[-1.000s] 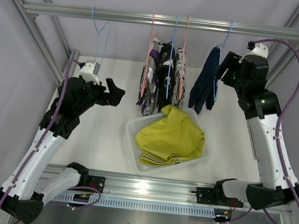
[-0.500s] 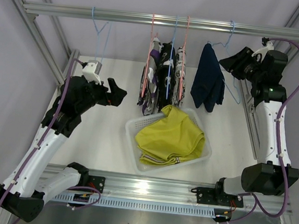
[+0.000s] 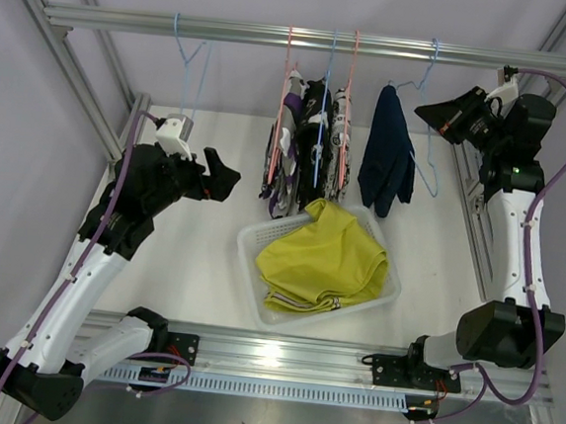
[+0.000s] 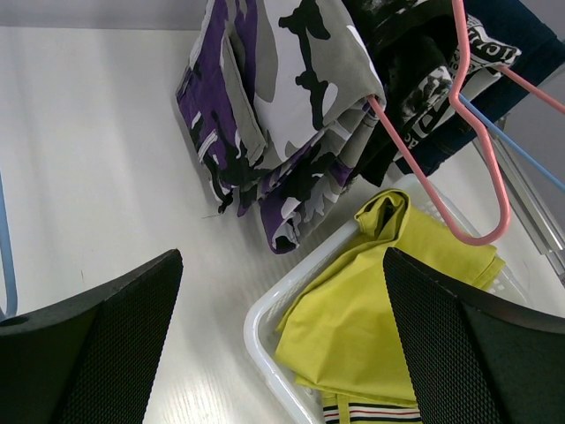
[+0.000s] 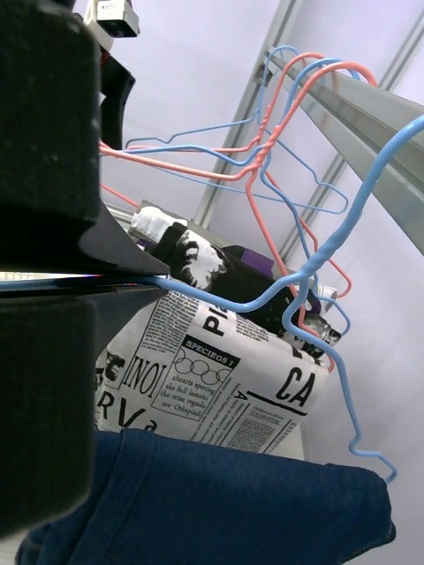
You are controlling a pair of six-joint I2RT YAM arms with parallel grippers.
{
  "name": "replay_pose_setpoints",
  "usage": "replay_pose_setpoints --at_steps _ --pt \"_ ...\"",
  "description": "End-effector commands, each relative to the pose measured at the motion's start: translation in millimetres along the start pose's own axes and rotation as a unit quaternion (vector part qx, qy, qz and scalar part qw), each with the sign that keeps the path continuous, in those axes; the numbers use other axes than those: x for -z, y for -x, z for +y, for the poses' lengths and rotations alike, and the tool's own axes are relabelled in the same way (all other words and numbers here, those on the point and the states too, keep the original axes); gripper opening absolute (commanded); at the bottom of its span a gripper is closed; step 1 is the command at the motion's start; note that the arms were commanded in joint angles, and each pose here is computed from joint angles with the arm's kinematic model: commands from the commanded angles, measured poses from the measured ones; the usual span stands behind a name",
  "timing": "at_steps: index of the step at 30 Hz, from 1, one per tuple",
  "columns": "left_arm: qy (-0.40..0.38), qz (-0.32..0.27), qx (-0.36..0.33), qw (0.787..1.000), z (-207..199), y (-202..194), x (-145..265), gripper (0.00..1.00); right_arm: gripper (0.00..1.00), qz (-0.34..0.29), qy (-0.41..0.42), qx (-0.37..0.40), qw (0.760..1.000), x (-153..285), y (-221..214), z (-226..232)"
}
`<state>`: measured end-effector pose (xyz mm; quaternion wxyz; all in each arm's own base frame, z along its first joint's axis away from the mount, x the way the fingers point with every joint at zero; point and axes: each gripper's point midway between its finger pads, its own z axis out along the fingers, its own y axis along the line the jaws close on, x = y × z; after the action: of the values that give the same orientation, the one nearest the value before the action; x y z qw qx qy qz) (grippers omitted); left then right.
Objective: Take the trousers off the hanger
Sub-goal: Pick up the hanger from the clothesline.
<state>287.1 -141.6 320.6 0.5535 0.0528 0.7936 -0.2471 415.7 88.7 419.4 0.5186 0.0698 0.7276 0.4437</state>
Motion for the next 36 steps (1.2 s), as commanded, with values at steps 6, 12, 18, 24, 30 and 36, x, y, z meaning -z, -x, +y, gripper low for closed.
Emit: replay_pose_setpoints --at_steps 6,12,18,24,30,36 --pt "-0.024 -0.016 0.003 1.000 -11 8 3 0.99 0.00 -0.032 0.055 0.046 0.997 12 31 49" --pt "-0.024 -0.013 0.001 1.000 -10 6 3 1.00 0.00 -0.046 0.069 0.055 0.995 18 46 70" --pt "-0.026 -0.014 0.002 1.000 -11 7 3 0.99 0.00 -0.056 0.083 0.060 0.993 24 60 93" --pt "-0.026 -0.018 0.001 1.000 -12 10 5 1.00 0.00 -0.070 0.105 0.064 0.990 30 75 117" --pt "-0.026 -0.019 0.001 0.999 -12 10 6 1.00 0.00 -0.086 0.114 0.080 0.987 44 87 141" --pt "-0.028 -0.019 0.001 0.999 -13 10 6 0.99 0.00 -0.095 0.118 0.095 0.984 63 85 163"
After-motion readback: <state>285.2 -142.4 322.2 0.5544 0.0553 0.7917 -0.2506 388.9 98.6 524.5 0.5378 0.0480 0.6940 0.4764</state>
